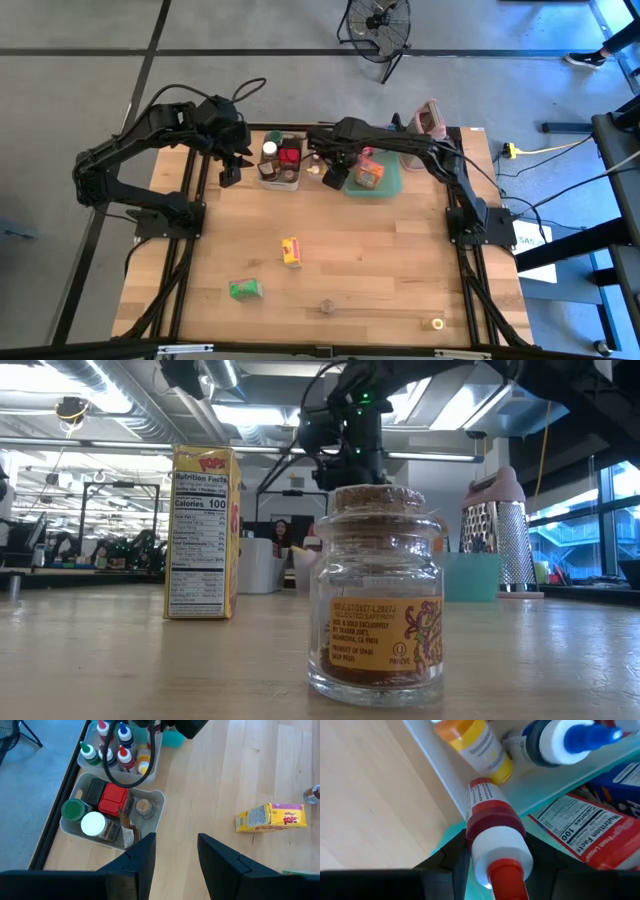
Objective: Pick & Place Kitchen Items
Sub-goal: Put the red food coloring bottle into the transparent bin
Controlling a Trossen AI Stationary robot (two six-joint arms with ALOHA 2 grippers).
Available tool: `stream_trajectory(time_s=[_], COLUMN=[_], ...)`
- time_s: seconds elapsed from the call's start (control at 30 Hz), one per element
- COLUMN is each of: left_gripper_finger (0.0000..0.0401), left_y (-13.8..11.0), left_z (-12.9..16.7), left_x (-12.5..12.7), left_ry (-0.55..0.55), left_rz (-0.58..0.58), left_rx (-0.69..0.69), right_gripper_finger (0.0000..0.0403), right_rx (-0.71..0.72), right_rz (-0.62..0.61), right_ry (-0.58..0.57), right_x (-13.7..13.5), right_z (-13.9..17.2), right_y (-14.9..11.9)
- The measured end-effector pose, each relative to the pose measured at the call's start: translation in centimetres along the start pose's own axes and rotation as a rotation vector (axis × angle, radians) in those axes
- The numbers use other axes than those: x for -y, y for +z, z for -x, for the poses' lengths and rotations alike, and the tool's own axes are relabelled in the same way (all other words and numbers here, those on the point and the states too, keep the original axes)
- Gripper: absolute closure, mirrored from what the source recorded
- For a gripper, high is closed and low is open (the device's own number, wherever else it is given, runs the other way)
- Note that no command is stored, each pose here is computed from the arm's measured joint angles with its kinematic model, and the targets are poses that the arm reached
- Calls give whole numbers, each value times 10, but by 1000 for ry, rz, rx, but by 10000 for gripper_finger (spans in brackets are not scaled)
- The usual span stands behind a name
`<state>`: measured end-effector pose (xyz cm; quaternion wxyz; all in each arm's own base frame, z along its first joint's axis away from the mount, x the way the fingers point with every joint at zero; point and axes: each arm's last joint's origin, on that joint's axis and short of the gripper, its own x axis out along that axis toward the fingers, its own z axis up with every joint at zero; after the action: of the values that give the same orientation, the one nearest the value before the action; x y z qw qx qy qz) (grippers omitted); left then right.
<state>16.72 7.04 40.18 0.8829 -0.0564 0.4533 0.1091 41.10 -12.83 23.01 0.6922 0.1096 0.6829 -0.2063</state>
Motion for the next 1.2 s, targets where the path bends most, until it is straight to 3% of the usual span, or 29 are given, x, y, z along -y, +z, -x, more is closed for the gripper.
stream_trajectory(time_s=[0.83, 1.2], left_gripper_finger=[260, 260], left_y=[1, 1], left_z=[0, 0], left_x=[0, 0], left_ry=[3, 4], left_rz=[-8, -9], left_rx=[8, 7], right_gripper_finger=[260, 201], right_rx=[-36, -38], right_rz=[10, 4], right_ry=[-15, 37], right_x=[-1, 0], right_z=[-15, -16], right_y=[4, 5])
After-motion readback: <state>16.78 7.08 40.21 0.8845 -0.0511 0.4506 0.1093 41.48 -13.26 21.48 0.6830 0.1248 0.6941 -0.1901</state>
